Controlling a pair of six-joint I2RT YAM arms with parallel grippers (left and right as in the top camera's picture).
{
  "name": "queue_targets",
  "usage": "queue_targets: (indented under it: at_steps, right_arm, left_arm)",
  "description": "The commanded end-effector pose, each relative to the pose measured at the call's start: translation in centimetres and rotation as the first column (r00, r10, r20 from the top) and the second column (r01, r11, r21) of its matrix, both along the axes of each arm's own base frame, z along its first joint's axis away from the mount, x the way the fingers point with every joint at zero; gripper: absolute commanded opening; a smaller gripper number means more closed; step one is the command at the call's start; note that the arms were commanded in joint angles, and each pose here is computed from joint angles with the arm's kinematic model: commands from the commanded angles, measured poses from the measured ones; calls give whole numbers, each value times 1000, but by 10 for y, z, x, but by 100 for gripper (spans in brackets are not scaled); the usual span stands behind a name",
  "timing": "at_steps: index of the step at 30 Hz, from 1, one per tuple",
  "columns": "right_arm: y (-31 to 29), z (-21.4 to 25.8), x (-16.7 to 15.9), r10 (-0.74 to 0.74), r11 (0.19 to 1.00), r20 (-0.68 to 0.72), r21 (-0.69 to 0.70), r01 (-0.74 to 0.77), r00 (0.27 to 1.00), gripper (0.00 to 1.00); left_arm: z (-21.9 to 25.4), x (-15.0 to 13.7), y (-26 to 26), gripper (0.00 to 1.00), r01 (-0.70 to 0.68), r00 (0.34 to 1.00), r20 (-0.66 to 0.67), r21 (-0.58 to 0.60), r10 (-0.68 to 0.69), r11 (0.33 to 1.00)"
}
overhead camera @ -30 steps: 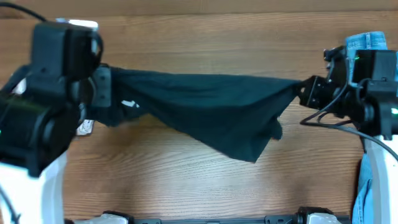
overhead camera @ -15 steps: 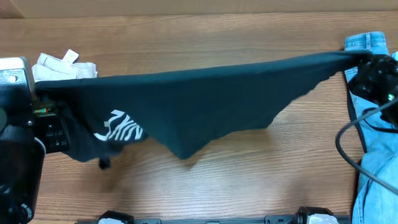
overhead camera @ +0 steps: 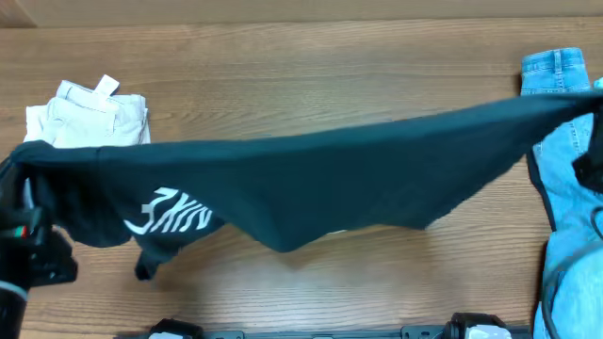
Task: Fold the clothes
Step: 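Lift the t-shirt high with both grippers and stretch it wide, then swing the t-shirt forward and lay it flat on the table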
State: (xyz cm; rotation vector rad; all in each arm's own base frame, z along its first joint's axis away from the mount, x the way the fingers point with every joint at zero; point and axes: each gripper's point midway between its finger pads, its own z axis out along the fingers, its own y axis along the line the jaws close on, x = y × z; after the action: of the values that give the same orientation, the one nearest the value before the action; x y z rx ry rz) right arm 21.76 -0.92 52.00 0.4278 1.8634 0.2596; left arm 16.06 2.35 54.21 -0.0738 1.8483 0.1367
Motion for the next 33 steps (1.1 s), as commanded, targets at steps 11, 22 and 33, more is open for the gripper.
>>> queue_targets:
  at_steps: [11, 22, 33]
  right_arm:
    - [3, -4, 43, 34, 999, -38, 28, -32, 999, 4]
    - [41, -29, 243, 330, 936, 69, 103, -336, 941, 4]
    - [14, 7, 229, 262, 959, 174, 61, -275, 949, 4]
  left_arm:
    - [-3, 40, -31, 4, 127, 990, -56, -13, -127, 992]
    - [-56, 272, -104, 4, 319, 942, -164, 170, -293, 932]
    - [59, 223, -88, 4, 226, 940, 170, 340, -295, 913]
